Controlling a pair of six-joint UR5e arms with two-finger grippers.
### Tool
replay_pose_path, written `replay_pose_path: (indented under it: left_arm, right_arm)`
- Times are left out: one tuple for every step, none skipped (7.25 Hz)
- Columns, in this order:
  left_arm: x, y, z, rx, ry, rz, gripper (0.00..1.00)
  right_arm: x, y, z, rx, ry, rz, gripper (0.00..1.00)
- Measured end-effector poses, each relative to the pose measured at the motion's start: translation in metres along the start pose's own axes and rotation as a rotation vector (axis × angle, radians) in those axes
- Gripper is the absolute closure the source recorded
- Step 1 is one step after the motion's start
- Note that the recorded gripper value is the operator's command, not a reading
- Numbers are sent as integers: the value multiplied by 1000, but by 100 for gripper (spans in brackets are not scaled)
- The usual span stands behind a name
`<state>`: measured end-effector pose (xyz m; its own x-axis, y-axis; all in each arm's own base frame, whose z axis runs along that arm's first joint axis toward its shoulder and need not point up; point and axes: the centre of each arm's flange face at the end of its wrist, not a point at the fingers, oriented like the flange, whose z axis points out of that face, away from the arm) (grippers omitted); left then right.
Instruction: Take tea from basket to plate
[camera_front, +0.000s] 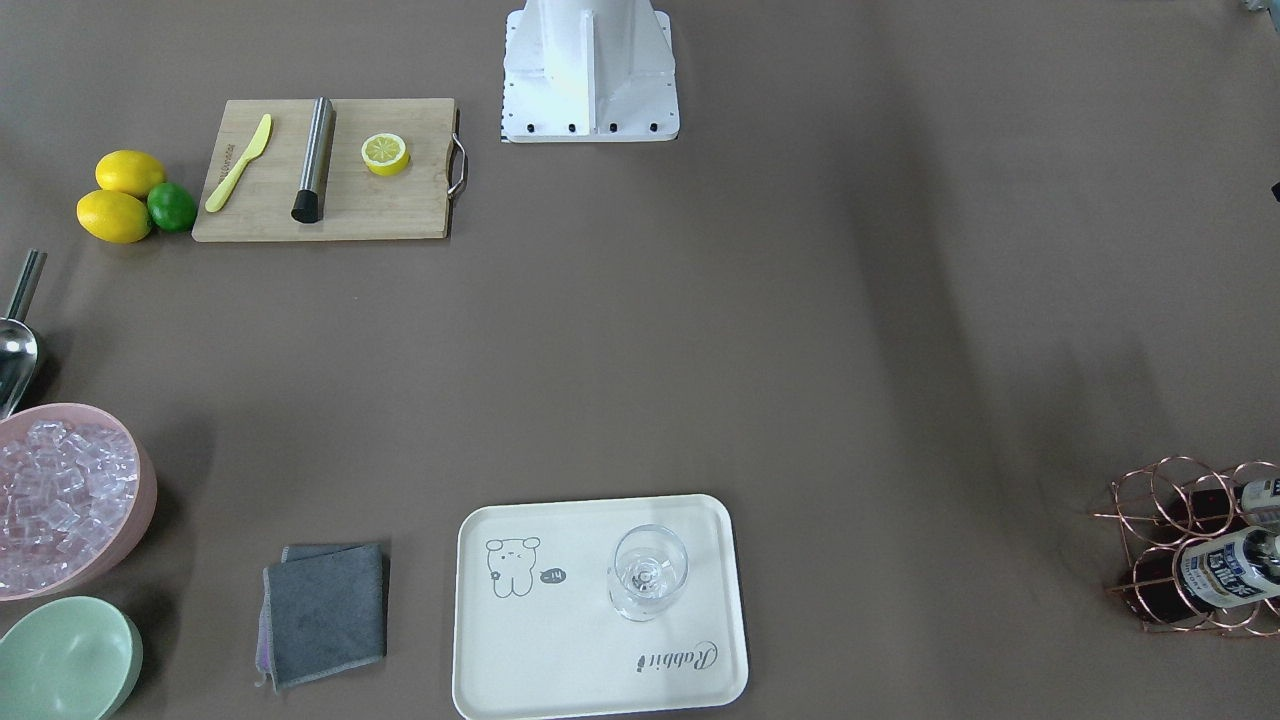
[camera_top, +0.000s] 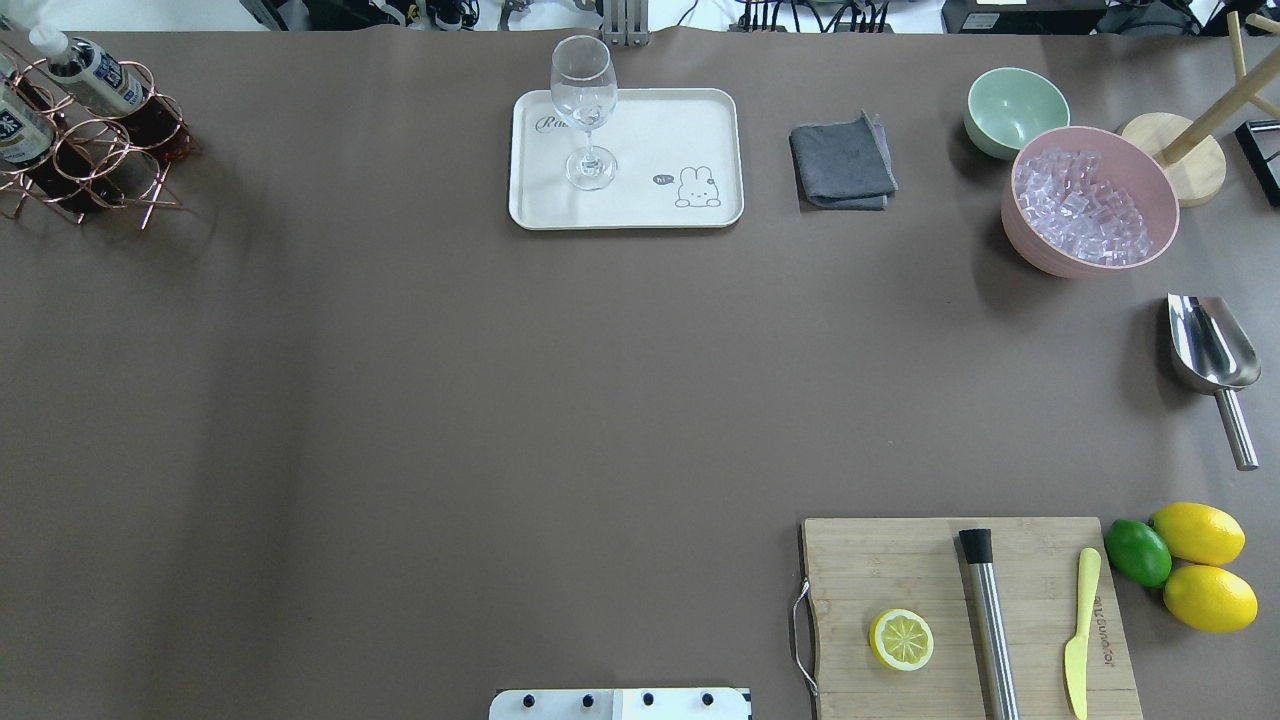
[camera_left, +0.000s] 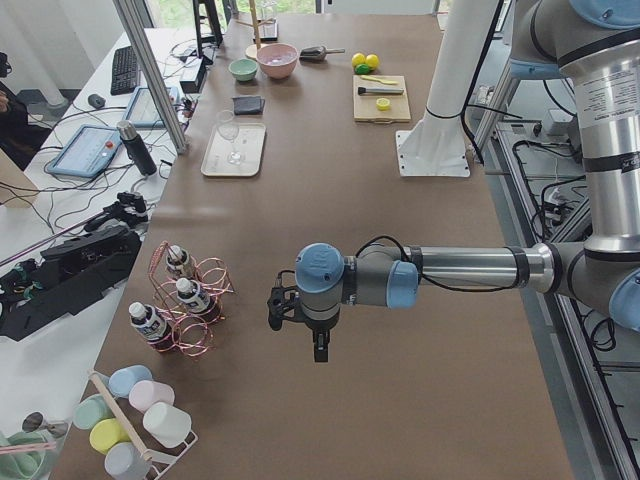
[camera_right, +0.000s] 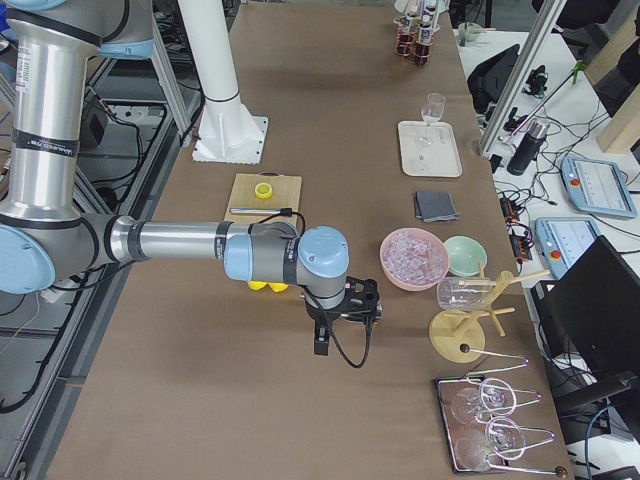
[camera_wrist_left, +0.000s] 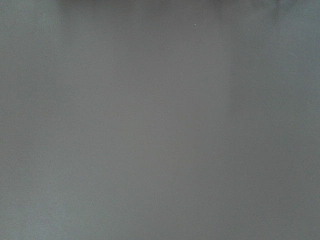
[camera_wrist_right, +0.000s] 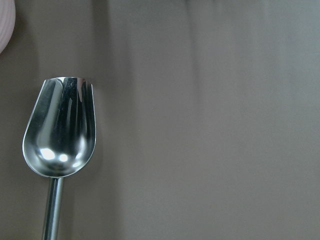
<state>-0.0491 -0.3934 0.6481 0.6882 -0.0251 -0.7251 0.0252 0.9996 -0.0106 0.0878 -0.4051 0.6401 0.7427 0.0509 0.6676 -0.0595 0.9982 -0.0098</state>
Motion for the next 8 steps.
replay_pose_path:
  left_arm:
    - [0,0,0,0,0,0,2]
    - [-1,0,1,-2,-1,-2,2]
    - [-1,0,1,-3,-1,-2,2]
    - [-1,0,1,-2,-1,0,2]
    - [-1,0,2,-3,-1,-1,2]
    - [-2,0,2,-5,-1,-3,2]
    - [-3,0,3,-7,-1,-5,2]
    - [-4,1,4,-8,-1,-6,2]
  right_arm:
    - [0,0,0,0,2,-1,0]
    - [0,-1,-1,2,3,-2,0]
    - [0,-1,-1,2,4,-2,0]
    - [1,-1,0,1,4,-2,0]
    - [1,-1,0,0,5,-1,0]
    - [2,-1,2,-3,8,1,0]
    - [3,-1,2,-4,8,1,0]
    - [3,-1,2,-4,9,1,0]
